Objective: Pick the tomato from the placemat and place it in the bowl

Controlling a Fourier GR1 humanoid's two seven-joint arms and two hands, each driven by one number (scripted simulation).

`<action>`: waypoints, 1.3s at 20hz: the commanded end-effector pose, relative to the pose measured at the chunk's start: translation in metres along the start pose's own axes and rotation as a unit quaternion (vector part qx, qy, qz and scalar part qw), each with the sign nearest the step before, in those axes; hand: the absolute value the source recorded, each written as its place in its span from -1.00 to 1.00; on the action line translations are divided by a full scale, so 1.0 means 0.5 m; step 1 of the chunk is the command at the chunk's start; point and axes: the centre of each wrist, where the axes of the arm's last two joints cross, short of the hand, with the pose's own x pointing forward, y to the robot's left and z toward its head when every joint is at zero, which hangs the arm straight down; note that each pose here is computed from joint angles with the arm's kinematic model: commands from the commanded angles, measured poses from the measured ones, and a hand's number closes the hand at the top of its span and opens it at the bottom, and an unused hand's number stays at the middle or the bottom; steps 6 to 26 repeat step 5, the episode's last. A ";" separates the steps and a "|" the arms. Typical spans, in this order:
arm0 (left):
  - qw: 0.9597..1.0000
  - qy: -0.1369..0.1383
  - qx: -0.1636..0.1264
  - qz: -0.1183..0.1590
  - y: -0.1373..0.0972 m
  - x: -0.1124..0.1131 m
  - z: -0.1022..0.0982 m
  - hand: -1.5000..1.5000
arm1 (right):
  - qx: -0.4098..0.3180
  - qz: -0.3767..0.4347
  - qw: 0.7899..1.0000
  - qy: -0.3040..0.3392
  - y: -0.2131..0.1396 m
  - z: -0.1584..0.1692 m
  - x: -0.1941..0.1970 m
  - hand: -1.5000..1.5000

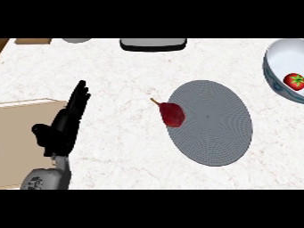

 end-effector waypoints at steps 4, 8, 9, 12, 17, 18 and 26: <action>1.000 -0.003 -0.006 0.005 -0.017 0.004 -0.027 0.00 | 0.022 -0.005 1.000 -0.004 -0.029 0.066 -0.038 -1.00; 1.000 -0.007 0.005 -0.001 0.024 0.040 -0.004 0.00 | 0.018 0.010 1.000 -0.007 -0.064 0.069 -0.014 -1.00; 1.000 -0.007 0.005 -0.001 0.024 0.040 -0.004 0.00 | 0.018 0.010 1.000 -0.007 -0.064 0.069 -0.014 -1.00; 1.000 -0.007 0.005 -0.001 0.024 0.040 -0.004 0.00 | 0.018 0.010 1.000 -0.007 -0.064 0.069 -0.014 -1.00; 1.000 -0.007 0.005 -0.001 0.024 0.040 -0.004 0.00 | 0.018 0.010 1.000 -0.007 -0.064 0.069 -0.014 -1.00; 1.000 -0.007 0.005 -0.001 0.024 0.040 -0.004 0.00 | 0.018 0.010 1.000 -0.007 -0.064 0.069 -0.014 -1.00; 1.000 -0.007 0.005 -0.001 0.024 0.040 -0.004 0.00 | 0.018 0.010 1.000 -0.007 -0.064 0.069 -0.014 -1.00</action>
